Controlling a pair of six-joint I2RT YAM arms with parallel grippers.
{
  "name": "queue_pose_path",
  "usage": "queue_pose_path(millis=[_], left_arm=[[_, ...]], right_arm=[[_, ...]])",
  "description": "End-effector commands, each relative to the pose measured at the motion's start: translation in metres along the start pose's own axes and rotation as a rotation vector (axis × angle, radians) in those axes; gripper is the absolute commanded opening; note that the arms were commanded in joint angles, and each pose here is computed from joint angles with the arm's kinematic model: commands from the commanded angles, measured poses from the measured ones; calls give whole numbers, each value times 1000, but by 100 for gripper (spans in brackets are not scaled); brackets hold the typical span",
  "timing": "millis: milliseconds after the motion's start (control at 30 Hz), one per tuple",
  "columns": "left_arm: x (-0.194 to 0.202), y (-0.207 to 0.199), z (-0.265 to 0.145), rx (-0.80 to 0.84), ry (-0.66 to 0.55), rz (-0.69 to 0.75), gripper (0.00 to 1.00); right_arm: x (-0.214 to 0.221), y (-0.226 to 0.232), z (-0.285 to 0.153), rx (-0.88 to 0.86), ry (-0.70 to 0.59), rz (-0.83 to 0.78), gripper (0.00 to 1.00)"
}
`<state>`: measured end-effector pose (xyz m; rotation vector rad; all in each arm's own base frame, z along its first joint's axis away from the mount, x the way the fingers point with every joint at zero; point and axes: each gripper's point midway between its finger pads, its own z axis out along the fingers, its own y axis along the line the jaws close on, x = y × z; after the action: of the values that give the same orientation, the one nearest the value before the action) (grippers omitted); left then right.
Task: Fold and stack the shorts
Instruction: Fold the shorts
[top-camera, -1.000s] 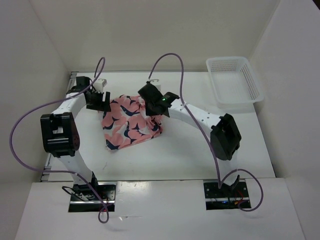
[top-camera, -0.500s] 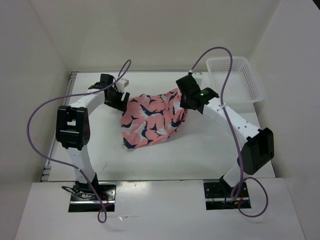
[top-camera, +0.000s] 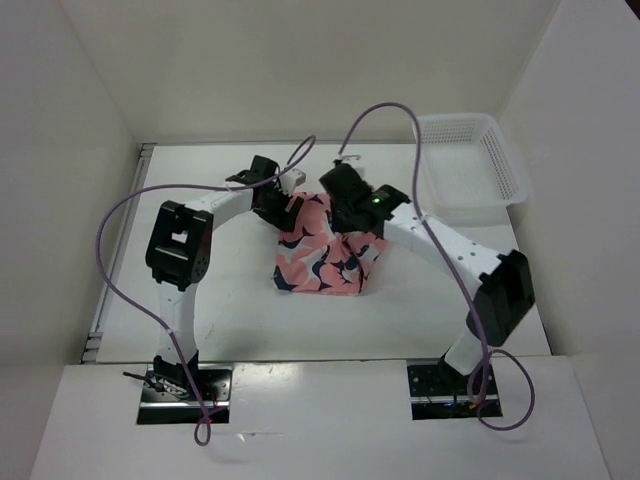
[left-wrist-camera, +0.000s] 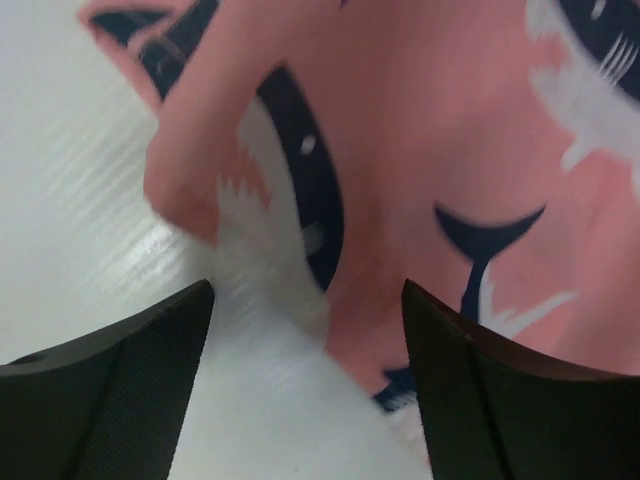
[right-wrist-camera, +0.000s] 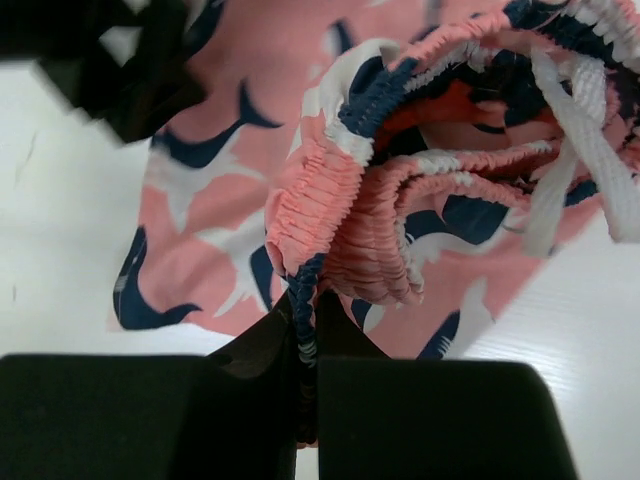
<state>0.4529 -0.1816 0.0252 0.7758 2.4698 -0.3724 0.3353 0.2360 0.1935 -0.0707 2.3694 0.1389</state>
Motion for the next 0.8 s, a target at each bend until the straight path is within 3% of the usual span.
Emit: queue_pose_path(millis=[0,67,200,433,600,667,700,767], left_arm=[[16,-15,25,55,71,-46,82],[20,-14,28,56,80,-48,70],[17,-5,25,72,68,-86,58],[26,6,28,139,80,-170,50],[28,10,29,136,87,-180,50],[32,12,28,142,91,-192,50],[31,18,27,134,81,-211,52],[25,21,21,133,54,-221,55]], right_arm=[[-19,72,7,-184,-52,-35,0],[-17,105,15,-262,-49,-108,0],[4,137,38,-325,4,-176,0],[27,192,54,-488,3,-302,0],[33,228,67,-564,21,-361,0],[38,233,73,-575,36,-384,11],[43,233,77,-580,50,-388,37],[59,234,81,-613,86,-409,55]])
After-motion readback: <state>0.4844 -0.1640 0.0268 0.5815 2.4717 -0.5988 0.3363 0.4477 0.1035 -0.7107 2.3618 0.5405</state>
